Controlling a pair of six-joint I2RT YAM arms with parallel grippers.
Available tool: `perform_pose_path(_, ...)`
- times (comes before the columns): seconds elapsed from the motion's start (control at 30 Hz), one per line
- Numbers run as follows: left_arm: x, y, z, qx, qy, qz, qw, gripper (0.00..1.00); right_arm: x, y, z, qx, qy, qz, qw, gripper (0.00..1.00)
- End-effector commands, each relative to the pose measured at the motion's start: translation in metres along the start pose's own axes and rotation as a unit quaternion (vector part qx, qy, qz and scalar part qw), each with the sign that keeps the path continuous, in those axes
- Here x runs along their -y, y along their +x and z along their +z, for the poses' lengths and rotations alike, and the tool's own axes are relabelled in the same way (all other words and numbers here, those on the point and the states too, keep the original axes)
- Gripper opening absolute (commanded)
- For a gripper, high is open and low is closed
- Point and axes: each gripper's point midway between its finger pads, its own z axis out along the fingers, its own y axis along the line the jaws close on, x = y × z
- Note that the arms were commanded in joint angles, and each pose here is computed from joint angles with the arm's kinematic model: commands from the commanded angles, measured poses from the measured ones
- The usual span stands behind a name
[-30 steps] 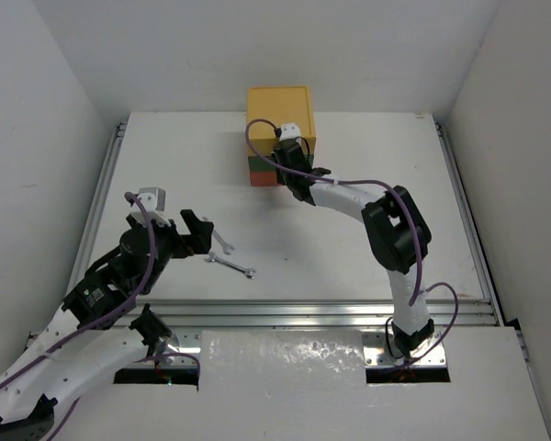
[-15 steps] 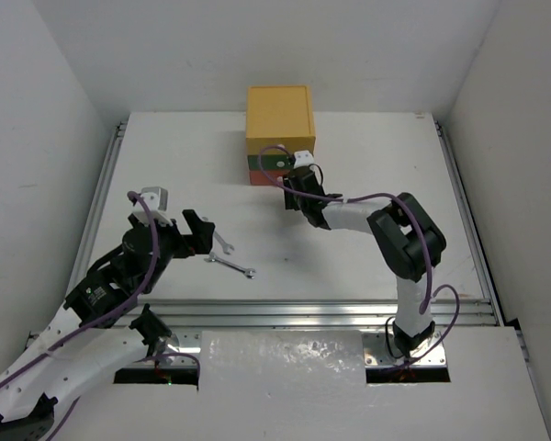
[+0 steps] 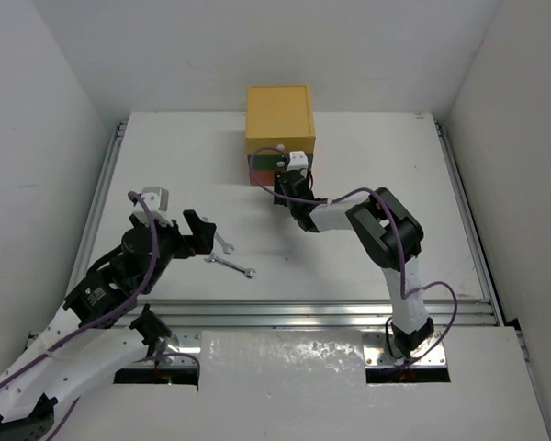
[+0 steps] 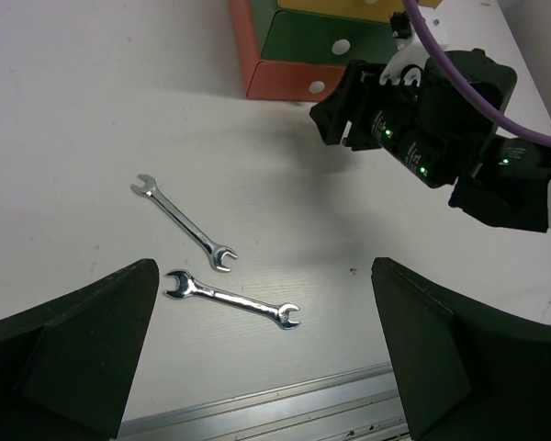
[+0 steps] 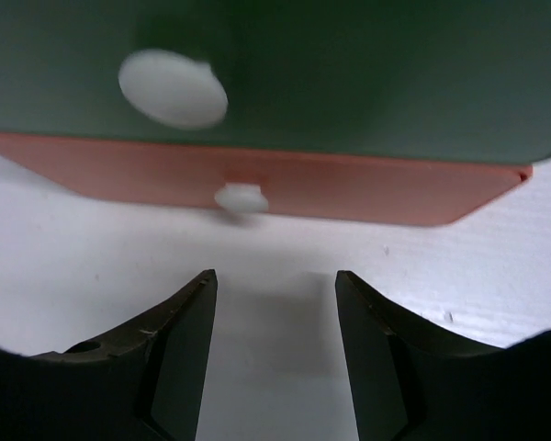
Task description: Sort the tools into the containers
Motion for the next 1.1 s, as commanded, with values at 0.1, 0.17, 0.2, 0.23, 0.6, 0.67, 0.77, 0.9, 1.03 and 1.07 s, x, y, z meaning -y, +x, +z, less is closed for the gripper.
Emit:
perform_pose_path(0.1,0.007,-0.015,-0.004,0.031,0.023,-0.009,0.999,1.00,-0.021,-0.051,0.022,0.070,-0.003,0.032,0.997,0.54)
perform_pose_path(0.17,0.006,-0.015,-0.005,0.033,0.023,-0.011,0.999,1.00,-0.024,-0.043,0.029,0.059,0.000,0.035,0.998,0.54)
perform_pose_path(0.2,0.006,-0.015,-0.006,0.034,0.025,-0.011,0.999,1.00,-0.025,-0.042,0.031,0.057,0.000,0.038,0.998,0.53)
perform_pose_path(0.23,0.006,-0.015,-0.006,0.034,0.025,-0.011,0.999,1.00,-0.024,-0.038,0.035,0.053,0.003,0.037,0.998,0.52)
perform_pose_path(0.6,0.009,-0.016,-0.007,0.035,0.033,-0.010,0.999,1.00,-0.020,-0.049,0.040,0.080,0.022,0.040,0.996,0.20)
perform_pose_path(0.67,0.008,-0.016,-0.007,0.035,0.034,-0.011,0.999,1.00,-0.021,-0.052,0.039,0.085,0.020,0.038,0.995,0.13)
perform_pose_path(0.77,0.010,-0.016,-0.008,0.036,0.037,-0.010,0.999,1.00,-0.020,-0.055,0.037,0.092,0.018,0.038,0.995,0.11)
perform_pose_path(0.9,0.009,-0.017,-0.009,0.038,0.038,-0.011,0.999,1.00,-0.025,-0.055,0.029,0.098,0.003,0.035,0.995,0.01)
perform_pose_path(1.03,0.010,-0.017,-0.009,0.038,0.039,-0.010,0.998,1.00,-0.023,-0.049,0.029,0.094,0.015,0.038,0.995,0.25)
perform_pose_path(1.07,0.010,-0.017,-0.009,0.037,0.039,-0.011,0.998,1.00,-0.023,-0.051,0.031,0.091,0.017,0.035,0.995,0.28)
